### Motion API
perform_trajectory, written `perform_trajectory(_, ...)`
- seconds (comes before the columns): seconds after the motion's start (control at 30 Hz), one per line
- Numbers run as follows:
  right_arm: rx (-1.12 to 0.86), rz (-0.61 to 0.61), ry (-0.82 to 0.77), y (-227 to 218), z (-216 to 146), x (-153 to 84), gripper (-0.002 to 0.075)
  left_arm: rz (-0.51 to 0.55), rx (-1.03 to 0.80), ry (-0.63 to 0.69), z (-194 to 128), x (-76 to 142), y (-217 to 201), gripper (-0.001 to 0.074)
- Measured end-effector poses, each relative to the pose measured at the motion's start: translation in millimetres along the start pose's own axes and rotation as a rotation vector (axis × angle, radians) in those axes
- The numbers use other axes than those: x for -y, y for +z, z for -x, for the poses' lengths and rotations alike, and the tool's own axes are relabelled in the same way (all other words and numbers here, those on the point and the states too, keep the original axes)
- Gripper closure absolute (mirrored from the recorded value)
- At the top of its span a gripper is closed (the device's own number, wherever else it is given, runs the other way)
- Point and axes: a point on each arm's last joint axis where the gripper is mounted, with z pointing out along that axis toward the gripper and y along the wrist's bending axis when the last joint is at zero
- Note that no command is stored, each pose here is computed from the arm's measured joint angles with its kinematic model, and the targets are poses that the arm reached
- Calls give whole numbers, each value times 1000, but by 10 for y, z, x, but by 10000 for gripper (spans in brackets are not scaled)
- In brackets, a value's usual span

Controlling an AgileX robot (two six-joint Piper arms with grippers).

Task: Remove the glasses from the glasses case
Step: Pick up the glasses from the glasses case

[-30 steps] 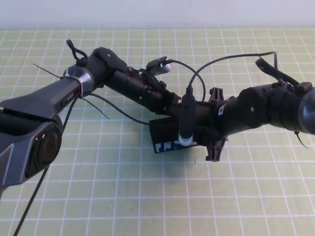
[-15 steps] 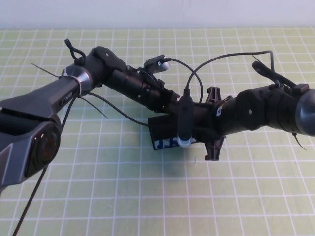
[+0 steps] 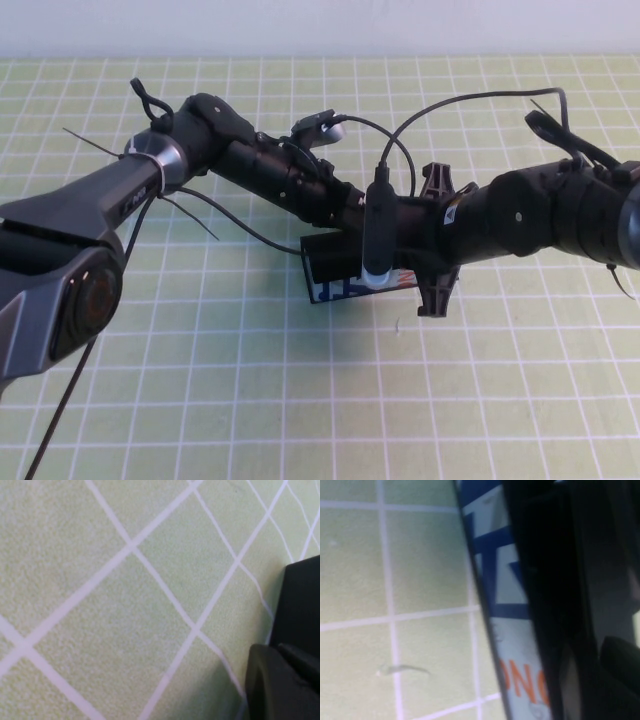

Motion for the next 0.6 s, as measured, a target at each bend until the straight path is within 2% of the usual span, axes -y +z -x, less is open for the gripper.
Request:
perform_trajectory(0.17,15,-19,15,-25,21,27,706,26,-22,60,90,68,-93,739)
perform_trajectory(0.27,25,-30,35,-26,30,37,711,97,-45,136,224,201,-273,739)
perform_trajectory(0.47,33,-40,49,-26,37,47,714,248,25,260,520,651,-984,739)
perform_trajectory(0.6,37,-41,67,-27,35,52,714,299,91,306,555,986,-1517,739)
